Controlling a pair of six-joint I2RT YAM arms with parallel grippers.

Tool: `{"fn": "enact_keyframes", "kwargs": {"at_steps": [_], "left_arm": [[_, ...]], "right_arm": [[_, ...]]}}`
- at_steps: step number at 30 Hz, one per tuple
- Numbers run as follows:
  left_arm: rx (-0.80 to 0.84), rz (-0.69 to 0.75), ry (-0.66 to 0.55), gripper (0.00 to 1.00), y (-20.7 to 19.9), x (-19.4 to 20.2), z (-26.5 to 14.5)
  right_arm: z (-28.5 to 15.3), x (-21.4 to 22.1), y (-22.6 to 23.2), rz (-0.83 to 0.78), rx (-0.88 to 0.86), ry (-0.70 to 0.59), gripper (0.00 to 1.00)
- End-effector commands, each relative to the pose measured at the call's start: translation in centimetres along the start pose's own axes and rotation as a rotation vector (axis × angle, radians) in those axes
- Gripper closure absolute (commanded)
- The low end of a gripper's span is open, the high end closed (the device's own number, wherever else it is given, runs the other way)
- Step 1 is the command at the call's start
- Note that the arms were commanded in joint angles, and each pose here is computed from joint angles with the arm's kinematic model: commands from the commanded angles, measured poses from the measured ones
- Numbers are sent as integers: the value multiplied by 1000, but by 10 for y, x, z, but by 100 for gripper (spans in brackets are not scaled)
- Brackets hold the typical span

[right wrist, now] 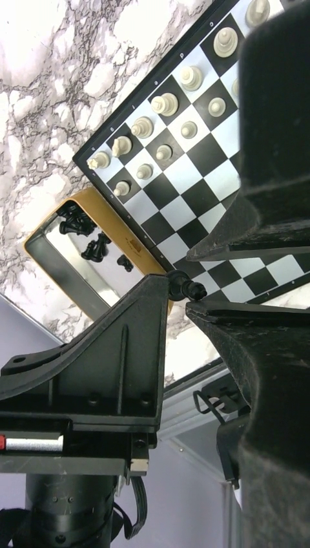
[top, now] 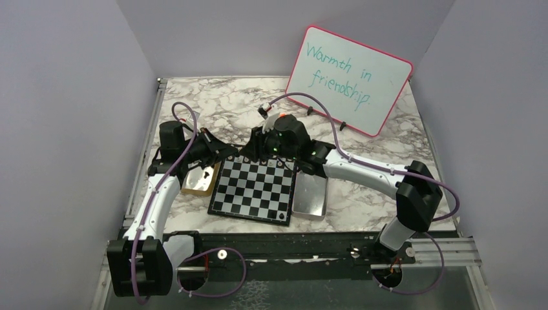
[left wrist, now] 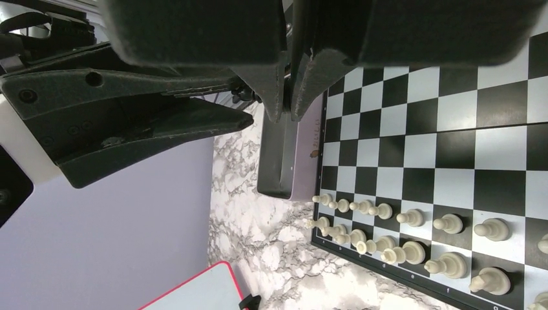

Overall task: Set up the chess pieces on the board
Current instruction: Place the chess piece on the chessboard.

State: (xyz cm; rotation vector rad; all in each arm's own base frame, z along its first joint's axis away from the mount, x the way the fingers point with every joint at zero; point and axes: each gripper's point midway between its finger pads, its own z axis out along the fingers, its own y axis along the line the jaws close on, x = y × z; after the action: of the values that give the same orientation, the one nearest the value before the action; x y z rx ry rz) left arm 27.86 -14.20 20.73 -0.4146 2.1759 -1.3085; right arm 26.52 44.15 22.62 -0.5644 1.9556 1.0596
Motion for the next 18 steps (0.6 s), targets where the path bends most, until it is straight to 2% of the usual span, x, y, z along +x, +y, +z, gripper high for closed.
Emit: {"fn": "enact_keyframes", "kwargs": {"at_steps": [1, 6, 15, 18], "left_arm": [[48, 13, -5, 97, -12, 0, -3], [53, 13, -21, 97, -14, -3, -4], [49, 4, -24, 96, -10, -2, -2], [44, 8, -26, 89, -7, -2, -1]], "right_arm": [[7, -7, 3, -14, 9, -27, 68], [10, -7, 4, -13, 7, -29, 74], [8, -12, 5, -14, -4, -65, 98], [7, -12, 5, -16, 1, -68, 99]]}}
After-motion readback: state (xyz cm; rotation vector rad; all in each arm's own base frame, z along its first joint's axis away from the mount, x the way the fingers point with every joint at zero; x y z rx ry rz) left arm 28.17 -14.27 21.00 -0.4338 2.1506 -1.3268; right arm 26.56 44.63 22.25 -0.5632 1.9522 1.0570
